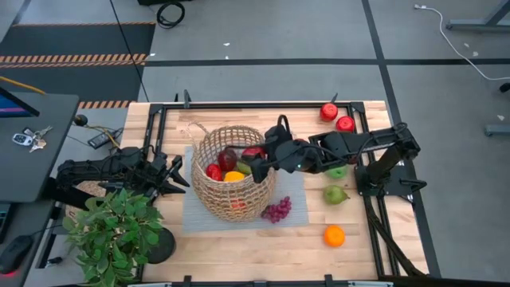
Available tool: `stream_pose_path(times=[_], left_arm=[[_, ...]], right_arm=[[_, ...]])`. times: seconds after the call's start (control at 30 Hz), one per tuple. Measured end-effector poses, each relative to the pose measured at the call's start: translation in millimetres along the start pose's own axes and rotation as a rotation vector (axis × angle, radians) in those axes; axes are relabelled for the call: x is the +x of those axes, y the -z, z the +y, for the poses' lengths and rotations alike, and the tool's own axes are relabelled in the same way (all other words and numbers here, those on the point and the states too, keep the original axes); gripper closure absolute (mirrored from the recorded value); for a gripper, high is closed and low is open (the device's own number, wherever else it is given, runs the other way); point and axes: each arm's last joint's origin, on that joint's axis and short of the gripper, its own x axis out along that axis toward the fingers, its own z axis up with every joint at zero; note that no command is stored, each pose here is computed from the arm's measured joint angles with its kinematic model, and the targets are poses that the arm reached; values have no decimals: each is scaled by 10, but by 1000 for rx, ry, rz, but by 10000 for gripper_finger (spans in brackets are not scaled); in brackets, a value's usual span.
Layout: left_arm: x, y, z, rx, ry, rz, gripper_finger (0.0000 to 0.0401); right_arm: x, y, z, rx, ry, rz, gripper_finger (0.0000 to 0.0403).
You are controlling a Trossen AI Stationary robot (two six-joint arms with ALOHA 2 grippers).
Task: Build produce basket
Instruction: Put the red apple into the brown basket
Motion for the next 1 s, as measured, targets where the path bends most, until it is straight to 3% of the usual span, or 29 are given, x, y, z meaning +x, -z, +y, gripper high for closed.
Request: stream_pose_path(times=[0.2,0.5,0.83,1.0], left_arm=[[0,0,0,0,0,0,280],[0,0,0,0,0,0,280],[0,0,0,0,0,0,280],[0,0,0,0,0,0,280]], right_arm=[[47,-44,-36,-20,-44,54,131],[87,-101,-89,-291,-27,34,129],[257,-136,-208,-337,-6,12,128],[501,-102,-296,-333,-103,41,128]])
